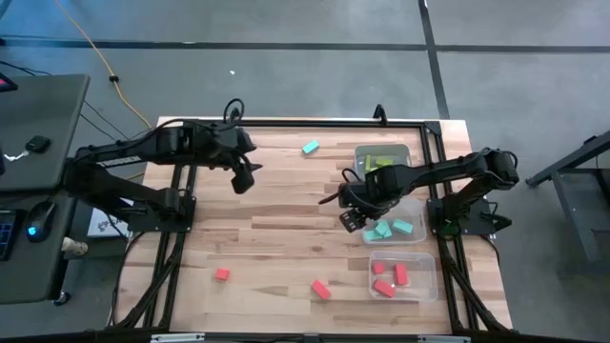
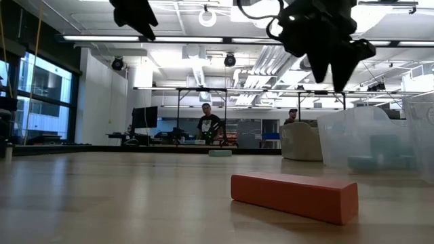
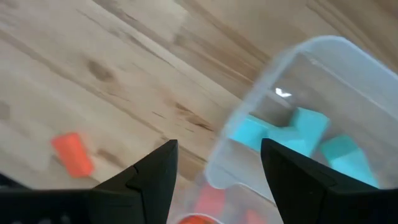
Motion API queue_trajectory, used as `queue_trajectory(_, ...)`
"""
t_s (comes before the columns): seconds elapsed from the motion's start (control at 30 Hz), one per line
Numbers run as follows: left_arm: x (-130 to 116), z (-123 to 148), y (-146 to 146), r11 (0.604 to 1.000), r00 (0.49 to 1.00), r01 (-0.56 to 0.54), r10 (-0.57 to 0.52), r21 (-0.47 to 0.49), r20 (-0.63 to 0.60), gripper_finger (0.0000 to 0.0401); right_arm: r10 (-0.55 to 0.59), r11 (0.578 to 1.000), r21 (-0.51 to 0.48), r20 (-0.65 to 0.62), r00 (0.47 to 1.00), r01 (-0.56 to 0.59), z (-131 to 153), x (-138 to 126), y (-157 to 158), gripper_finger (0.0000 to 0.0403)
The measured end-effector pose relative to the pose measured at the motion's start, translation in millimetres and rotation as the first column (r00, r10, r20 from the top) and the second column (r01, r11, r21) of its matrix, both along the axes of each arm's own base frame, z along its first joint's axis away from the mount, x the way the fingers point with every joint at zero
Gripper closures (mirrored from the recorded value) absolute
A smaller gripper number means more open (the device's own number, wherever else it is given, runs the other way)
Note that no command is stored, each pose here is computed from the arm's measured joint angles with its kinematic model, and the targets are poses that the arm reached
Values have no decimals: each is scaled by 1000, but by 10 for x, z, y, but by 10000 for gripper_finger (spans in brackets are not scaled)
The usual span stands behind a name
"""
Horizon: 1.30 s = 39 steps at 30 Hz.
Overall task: Sort & place blocks by color
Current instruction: Put the orange block into the bottom transparent bin
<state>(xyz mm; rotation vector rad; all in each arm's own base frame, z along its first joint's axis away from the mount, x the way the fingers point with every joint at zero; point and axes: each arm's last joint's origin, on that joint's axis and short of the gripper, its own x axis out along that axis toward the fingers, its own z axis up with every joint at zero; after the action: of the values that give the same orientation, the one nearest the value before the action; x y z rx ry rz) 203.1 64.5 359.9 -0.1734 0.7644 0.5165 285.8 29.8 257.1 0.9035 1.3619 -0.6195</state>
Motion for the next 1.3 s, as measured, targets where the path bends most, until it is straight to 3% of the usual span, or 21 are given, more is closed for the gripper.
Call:
queue_trajectory(0.23, -120, 28, -83, 978, 998, 12, -1, -208, 58, 203, 33, 999, 16, 162, 986, -36, 36, 149, 17, 182)
queue_trajectory(0.4, -166, 25, -124, 954, 998, -4, 23, -299, 59, 203, 122, 992, -17, 342, 932, -123, 101, 303, 32, 182)
queue_trajectory(0.5, -165, 14, -162, 942, 998, -12, 31, -335, 51, 203, 190, 981, -63, 457, 869, -182, 161, 402, 41, 182)
queue_trajectory(0.67, -150, 10, -247, 929, 998, -8, 29, -371, 52, 203, 310, 950, -180, 625, 717, -255, 291, 553, 53, 182)
queue_trajectory(0.83, -137, 7, -336, 904, 997, -29, 57, -427, 53, 203, 380, 924, -287, 747, 545, -251, 448, 673, 63, 182)
queue_trajectory(1.0, -157, -22, -433, 882, 997, -58, 70, -468, 9, 203, 373, 926, -306, 837, 400, -223, 598, 737, 167, 182)
queue_trajectory(1.13, -224, -75, -522, 879, 992, -119, 90, -462, -85, 203, 378, 920, -303, 857, 351, -250, 635, 727, 329, 182)
queue_trajectory(1.3, -298, -119, -636, 860, 972, -223, 162, -460, -169, 203, 385, 911, -290, 851, 358, -292, 616, 675, 549, 182)
